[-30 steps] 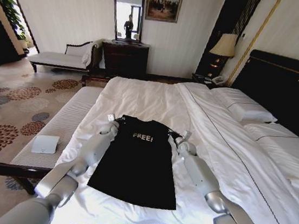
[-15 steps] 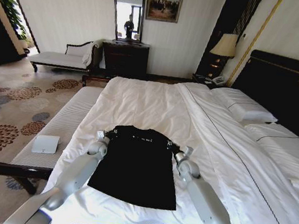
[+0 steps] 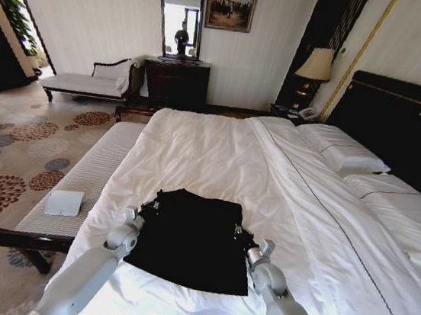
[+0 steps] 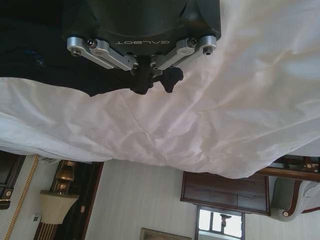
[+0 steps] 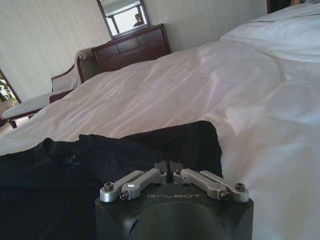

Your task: Fold the clothes on the bed.

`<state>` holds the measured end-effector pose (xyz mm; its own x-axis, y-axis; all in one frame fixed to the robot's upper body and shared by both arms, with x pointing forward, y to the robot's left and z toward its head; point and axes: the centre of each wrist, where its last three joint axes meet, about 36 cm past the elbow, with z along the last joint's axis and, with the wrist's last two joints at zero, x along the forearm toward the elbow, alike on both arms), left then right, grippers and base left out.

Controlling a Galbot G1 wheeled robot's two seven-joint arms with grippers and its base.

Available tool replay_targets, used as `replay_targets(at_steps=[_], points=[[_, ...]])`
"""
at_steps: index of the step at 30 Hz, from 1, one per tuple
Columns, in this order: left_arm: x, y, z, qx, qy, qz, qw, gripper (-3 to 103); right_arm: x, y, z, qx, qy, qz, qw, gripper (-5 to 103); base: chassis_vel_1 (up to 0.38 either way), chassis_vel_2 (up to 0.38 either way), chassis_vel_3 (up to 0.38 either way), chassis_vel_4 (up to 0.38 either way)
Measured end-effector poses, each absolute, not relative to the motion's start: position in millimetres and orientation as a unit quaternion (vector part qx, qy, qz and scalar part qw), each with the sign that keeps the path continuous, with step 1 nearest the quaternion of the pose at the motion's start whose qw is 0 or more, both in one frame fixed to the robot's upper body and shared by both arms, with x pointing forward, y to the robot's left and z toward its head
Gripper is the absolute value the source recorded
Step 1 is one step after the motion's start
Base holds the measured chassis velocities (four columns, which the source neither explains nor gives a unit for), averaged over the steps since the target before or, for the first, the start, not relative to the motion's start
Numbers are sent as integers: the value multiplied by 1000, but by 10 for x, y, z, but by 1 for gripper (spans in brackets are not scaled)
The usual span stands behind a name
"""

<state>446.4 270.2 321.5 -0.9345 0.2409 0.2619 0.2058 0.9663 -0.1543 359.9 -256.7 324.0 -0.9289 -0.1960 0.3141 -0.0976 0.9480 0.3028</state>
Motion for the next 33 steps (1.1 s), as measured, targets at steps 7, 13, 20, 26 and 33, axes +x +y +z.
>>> replay_targets(at_steps=[7,13,20,26,33], points=[[4308,2805,3237,-112,-983,60,134,3,3326,-2544,3291,76,-972,-141,171,1,0,0,0,0],[4087,2810,3243,-111,-982,69,133,3,3123,-2563,3319,69,-972,-146,172,1,0,0,0,0],[3717,2768,3190,-112,-981,72,141,3,2839,-2675,3266,57,-973,-136,178,1,0,0,0,0],[3571,2798,3171,-108,-982,69,141,3,2641,-2683,3276,52,-973,-135,182,1,0,0,0,0],[3409,2757,3138,-113,-982,57,143,3,2382,-2639,3328,47,-972,-136,186,1,0,0,0,0]])
